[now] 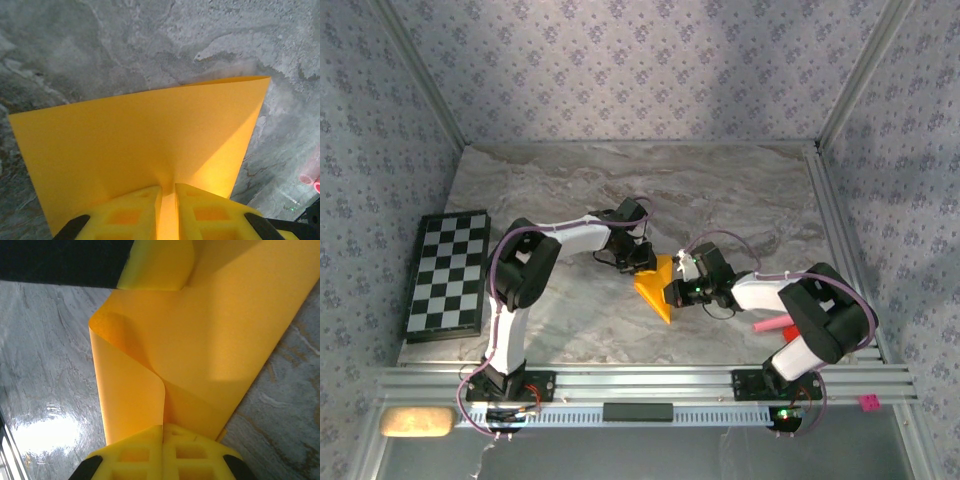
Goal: Fold a paper plane with a square sheet of paper (pick it up from the middle)
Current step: Third fold the triangle at the center of the table.
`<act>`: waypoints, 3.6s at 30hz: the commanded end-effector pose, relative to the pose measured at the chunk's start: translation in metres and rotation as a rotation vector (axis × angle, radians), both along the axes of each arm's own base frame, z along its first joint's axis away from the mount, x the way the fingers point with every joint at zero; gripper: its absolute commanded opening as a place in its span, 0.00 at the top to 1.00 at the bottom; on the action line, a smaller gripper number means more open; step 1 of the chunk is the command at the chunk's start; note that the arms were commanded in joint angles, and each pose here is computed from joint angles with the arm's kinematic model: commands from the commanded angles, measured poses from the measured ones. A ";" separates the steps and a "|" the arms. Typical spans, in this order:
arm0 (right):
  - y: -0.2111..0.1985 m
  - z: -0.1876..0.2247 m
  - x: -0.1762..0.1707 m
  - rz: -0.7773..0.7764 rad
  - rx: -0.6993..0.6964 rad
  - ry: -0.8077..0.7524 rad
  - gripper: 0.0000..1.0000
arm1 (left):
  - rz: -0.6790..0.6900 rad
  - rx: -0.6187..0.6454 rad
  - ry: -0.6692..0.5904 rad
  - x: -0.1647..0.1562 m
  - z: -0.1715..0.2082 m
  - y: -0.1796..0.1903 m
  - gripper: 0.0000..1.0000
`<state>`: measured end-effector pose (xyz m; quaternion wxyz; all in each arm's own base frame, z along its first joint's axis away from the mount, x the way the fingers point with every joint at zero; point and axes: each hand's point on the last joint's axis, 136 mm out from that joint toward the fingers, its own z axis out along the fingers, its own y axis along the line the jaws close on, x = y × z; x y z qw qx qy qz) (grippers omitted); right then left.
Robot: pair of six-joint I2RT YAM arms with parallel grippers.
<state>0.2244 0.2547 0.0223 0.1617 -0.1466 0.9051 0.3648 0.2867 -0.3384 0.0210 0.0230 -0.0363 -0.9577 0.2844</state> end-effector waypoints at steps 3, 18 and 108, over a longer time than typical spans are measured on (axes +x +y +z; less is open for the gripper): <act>0.001 -0.005 -0.001 0.009 -0.040 0.009 0.95 | 0.006 0.105 0.045 -0.010 -0.026 0.018 0.82; -0.002 -0.009 -0.004 0.006 -0.059 0.005 0.95 | 0.011 0.111 0.027 -0.006 -0.021 0.019 0.82; -0.002 -0.011 0.000 -0.002 -0.042 0.023 0.95 | 0.284 -0.210 0.017 -0.066 -0.007 0.015 0.96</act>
